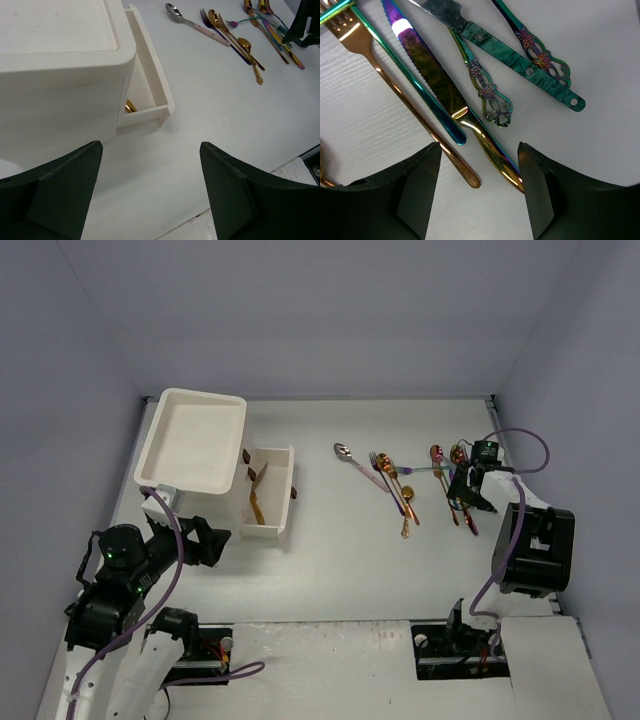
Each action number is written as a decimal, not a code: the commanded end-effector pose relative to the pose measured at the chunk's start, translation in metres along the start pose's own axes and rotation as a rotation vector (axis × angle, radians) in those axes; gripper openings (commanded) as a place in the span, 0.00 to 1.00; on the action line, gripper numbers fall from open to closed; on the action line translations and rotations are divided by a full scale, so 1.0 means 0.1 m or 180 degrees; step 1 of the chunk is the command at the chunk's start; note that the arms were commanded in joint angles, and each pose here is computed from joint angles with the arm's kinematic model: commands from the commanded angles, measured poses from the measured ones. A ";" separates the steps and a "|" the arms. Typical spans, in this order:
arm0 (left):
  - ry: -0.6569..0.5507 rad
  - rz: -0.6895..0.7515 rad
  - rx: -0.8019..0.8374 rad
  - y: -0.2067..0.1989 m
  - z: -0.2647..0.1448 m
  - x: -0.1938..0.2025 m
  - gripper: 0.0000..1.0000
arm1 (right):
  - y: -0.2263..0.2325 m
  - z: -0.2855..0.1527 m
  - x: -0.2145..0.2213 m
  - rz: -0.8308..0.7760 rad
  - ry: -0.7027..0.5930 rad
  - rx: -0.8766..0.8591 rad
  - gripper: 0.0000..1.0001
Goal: Sort the eating utensils into containers
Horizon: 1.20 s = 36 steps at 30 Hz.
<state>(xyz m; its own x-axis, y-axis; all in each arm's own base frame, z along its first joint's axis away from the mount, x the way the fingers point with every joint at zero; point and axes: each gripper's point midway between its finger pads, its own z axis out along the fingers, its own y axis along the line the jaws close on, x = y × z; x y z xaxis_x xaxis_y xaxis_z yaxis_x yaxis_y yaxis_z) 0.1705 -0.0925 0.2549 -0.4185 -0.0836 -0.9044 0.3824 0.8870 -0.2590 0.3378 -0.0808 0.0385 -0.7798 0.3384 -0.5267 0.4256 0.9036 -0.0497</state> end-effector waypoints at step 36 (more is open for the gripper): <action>-0.0289 -0.0044 0.0130 -0.08 0.09 -0.23 0.76 | 0.84 0.05 0.64 -0.0079 0.0642 -0.0493 0.30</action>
<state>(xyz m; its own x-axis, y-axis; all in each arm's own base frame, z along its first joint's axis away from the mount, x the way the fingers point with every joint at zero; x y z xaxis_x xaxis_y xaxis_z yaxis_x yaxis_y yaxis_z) 0.1752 -0.0973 0.2555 -0.3989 -0.1041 -0.9111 0.3946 0.8773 -0.2730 0.3487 -0.0130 0.0072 -0.8261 0.3345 -0.4535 0.3375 0.9382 0.0772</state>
